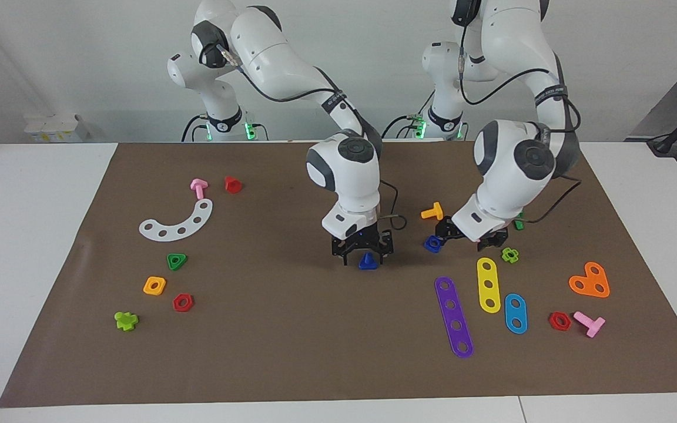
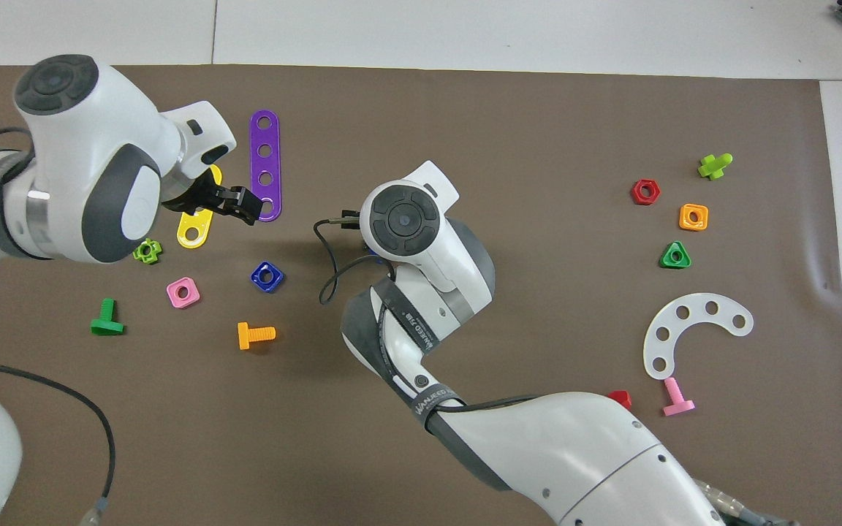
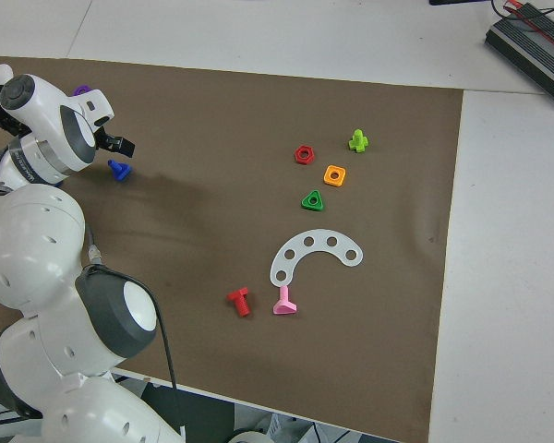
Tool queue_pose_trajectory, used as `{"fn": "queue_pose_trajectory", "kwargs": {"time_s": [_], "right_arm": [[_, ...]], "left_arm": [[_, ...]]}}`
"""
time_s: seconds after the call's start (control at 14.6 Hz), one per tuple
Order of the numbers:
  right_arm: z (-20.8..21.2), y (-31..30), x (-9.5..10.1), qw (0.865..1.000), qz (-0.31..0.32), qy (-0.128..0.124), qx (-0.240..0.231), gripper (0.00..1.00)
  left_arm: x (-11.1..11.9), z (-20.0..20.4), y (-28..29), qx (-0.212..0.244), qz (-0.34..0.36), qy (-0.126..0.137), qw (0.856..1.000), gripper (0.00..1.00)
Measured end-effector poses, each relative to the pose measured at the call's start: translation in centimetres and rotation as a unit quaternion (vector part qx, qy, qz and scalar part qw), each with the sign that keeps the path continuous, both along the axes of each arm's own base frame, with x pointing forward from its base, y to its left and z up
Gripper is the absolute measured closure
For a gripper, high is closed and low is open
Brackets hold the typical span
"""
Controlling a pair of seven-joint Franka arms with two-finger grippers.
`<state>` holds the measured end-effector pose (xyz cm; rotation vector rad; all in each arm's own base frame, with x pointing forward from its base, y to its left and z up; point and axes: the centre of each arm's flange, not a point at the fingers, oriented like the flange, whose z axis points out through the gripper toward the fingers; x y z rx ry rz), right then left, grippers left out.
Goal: Unscrew and place screws in storage area
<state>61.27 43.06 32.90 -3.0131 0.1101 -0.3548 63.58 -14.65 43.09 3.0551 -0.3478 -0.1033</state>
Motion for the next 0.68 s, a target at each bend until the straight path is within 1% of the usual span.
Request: {"fn": "queue_pose_trajectory", "kwargs": {"time_s": [0.07,0.14,0.2,0.34,0.41,0.48,0.55,0.61,0.68], "right_arm": [[-0.1,0.1,0.0,1.0,0.001,-0.002,0.001,0.15],[-0.1,0.4,-0.2,1.0,0.003,-0.002,0.002,0.15],[-0.1,1.0,-0.6,1.0,0.008,-0.003,0.002,0.19],[-0.3,2.0,-1.4,1.0,0.017,-0.001,0.001,0.21],[-0.7,2.2,-1.8,1.0,0.02,0.002,-0.002,0.22],[-1.1,2.3,-1.9,1.0,0.022,0.004,-0.004,0.29],[-1.4,2.3,-2.0,1.0,0.022,0.006,-0.006,0.29],[-1.5,2.3,-2.0,1.0,0.023,0.007,-0.006,0.33],[-1.6,2.3,-2.0,1.0,0.023,0.007,-0.007,0.46]], "left_arm": [[0.2,1.3,1.1,0.001,0.01,0.002,1.0,0.0],[0.3,2.4,2.2,0.003,0.021,0.005,1.0,0.0],[0.3,3.6,3.0,0.004,0.032,0.005,0.999,0.0],[0.1,6.0,3.7,0.005,0.047,0.003,0.999,0.0],[0.0,7.1,4.1,0.006,0.055,0.0,0.998,0.0],[-0.2,8.2,4.7,0.007,0.065,-0.006,0.998,0.0],[-0.3,9.5,5.1,0.011,0.076,-0.014,0.997,0.0],[-0.6,11.0,5.5,0.016,0.084,-0.026,0.996,0.0],[-1.1,12.7,5.8,0.021,0.087,-0.039,0.995,0.0]]}}
